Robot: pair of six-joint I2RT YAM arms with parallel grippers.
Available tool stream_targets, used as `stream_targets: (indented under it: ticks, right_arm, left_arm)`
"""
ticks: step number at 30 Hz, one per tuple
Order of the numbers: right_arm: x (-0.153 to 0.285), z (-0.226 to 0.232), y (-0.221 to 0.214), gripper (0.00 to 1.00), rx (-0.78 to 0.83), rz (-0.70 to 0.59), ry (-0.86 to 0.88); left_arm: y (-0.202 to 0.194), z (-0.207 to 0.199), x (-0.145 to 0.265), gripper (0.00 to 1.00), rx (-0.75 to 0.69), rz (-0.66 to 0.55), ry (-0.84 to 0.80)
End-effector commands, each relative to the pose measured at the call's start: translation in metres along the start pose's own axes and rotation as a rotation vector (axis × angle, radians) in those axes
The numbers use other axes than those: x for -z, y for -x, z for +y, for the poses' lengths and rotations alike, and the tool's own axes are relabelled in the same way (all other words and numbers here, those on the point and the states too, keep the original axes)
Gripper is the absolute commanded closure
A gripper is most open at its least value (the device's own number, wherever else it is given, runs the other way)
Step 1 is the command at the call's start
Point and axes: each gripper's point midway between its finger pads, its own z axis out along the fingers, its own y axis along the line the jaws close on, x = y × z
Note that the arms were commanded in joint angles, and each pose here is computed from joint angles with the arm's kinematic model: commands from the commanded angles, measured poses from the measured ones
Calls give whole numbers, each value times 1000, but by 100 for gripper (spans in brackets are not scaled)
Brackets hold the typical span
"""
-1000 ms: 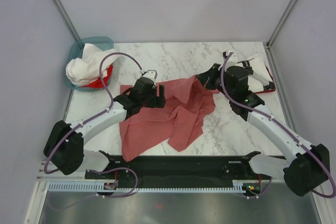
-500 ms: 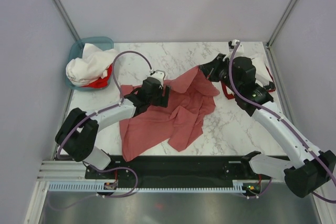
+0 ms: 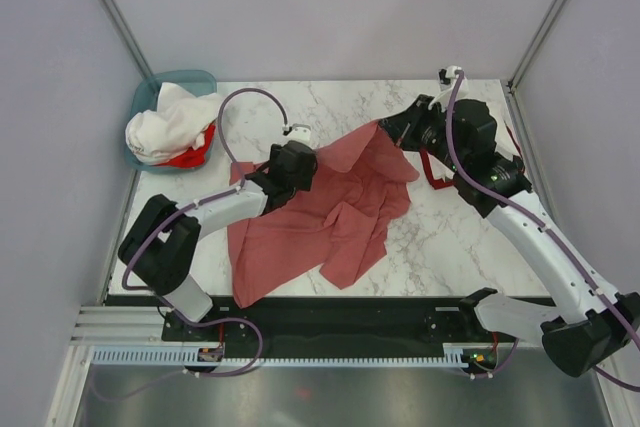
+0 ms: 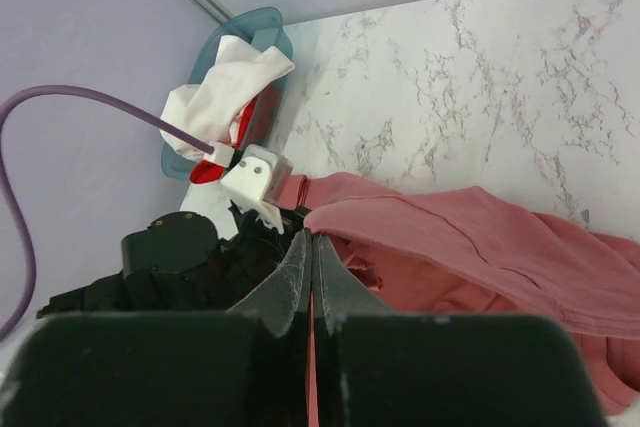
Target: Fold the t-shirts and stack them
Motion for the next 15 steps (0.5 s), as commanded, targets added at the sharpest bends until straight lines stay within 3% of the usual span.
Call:
stream_targets:
  ticks: [1,4,15]
  right_arm:
    - [17,25,34,100,6,-77,53]
    - [24,27,46,100,10,-102,38]
    - [52,34,98,100,11,-214,-37]
  left_arm:
    - [12,15,-9,36,2,-11,84]
    - [7,29,-17,48,65,30,123]
    - [-12,49,-33,54,218,133,48]
